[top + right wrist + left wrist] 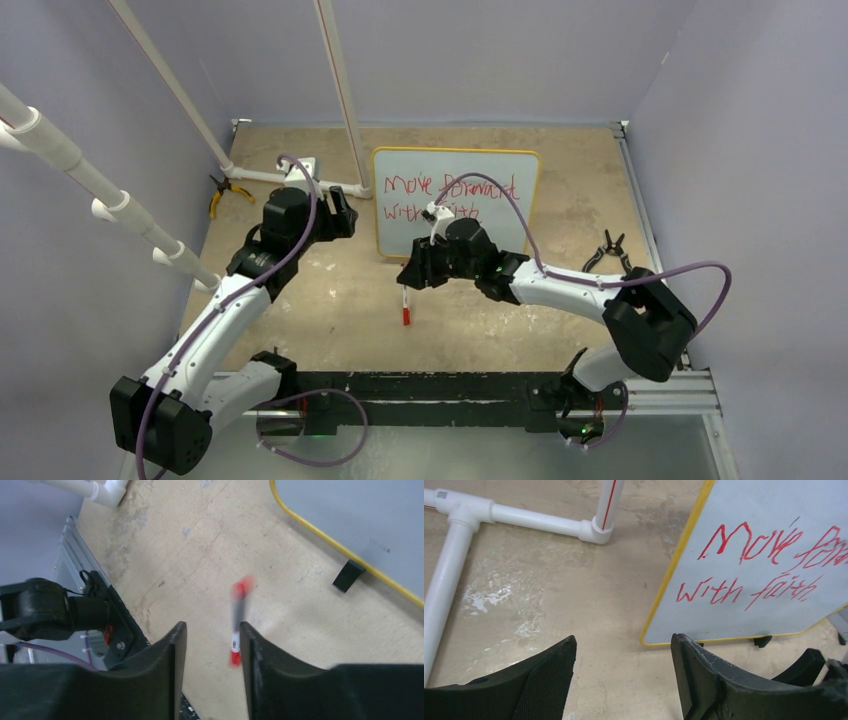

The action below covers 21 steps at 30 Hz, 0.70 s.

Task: Write a sentence on the whiteboard
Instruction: Place the whiteboard marker at the center of the board, then reset both arms

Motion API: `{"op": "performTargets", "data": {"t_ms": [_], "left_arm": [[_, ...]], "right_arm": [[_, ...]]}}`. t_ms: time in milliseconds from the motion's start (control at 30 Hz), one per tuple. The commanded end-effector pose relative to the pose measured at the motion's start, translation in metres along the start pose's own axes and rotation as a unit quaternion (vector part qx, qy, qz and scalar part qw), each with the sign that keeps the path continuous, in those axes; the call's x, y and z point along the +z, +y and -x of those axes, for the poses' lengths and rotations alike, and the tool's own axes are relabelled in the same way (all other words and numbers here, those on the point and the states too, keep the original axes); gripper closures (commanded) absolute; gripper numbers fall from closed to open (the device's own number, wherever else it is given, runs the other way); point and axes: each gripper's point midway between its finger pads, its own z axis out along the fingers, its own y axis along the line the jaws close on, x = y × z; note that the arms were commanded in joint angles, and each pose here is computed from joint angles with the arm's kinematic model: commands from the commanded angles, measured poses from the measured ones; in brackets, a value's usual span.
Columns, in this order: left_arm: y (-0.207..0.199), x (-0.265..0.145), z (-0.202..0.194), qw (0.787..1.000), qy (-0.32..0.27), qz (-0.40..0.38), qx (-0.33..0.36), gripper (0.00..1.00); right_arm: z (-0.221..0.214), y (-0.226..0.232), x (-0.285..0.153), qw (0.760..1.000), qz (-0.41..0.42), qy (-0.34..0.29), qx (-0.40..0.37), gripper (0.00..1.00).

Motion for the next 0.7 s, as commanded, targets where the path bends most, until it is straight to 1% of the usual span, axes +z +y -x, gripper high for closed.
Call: {"op": "performTargets", "data": {"t_ms": [0,33,67,100,167,267,400,467,600,667], "left_arm": [[0.014,-0.007,0.024,0.998,-0.033,0.037,0.038,0.3],[0.018,-0.008,0.026,0.997,-0.038,0.047,0.041,0.29],[0.022,-0.01,0.028,0.997,-0.042,0.057,0.042,0.29],[0.024,-0.011,0.029,0.996,-0.045,0.063,0.044,0.28],[0.029,-0.014,0.032,0.995,-0.055,0.075,0.045,0.28],[0.038,-0.019,0.037,0.992,-0.07,0.097,0.051,0.28],[0.048,-0.028,0.049,0.985,-0.092,0.126,0.067,0.27],[0.053,-0.033,0.054,0.982,-0.102,0.142,0.066,0.27],[0.059,-0.04,0.06,0.978,-0.118,0.162,0.059,0.27],[0.057,-0.044,0.064,0.977,-0.128,0.156,0.062,0.27]], "right_arm": [[0.051,0.03,-0.004,0.996,0.036,-0.081,-0.031,0.45],[0.054,0.03,-0.007,0.995,0.032,-0.086,-0.037,0.38],[0.055,0.03,-0.01,0.995,0.029,-0.087,-0.044,0.33],[0.055,0.03,-0.014,0.995,0.027,-0.086,-0.045,0.3],[0.067,0.028,-0.026,0.992,0.01,-0.111,-0.055,0.23],[0.094,0.026,-0.051,0.982,-0.027,-0.163,-0.087,0.03],[0.141,0.008,-0.1,0.957,-0.1,-0.247,-0.115,0.01],[0.163,-0.002,-0.131,0.944,-0.113,-0.287,-0.12,0.01],[0.196,-0.028,-0.192,0.909,-0.151,-0.366,-0.132,0.01],[0.207,-0.047,-0.219,0.888,-0.185,-0.4,-0.133,0.01]]}}
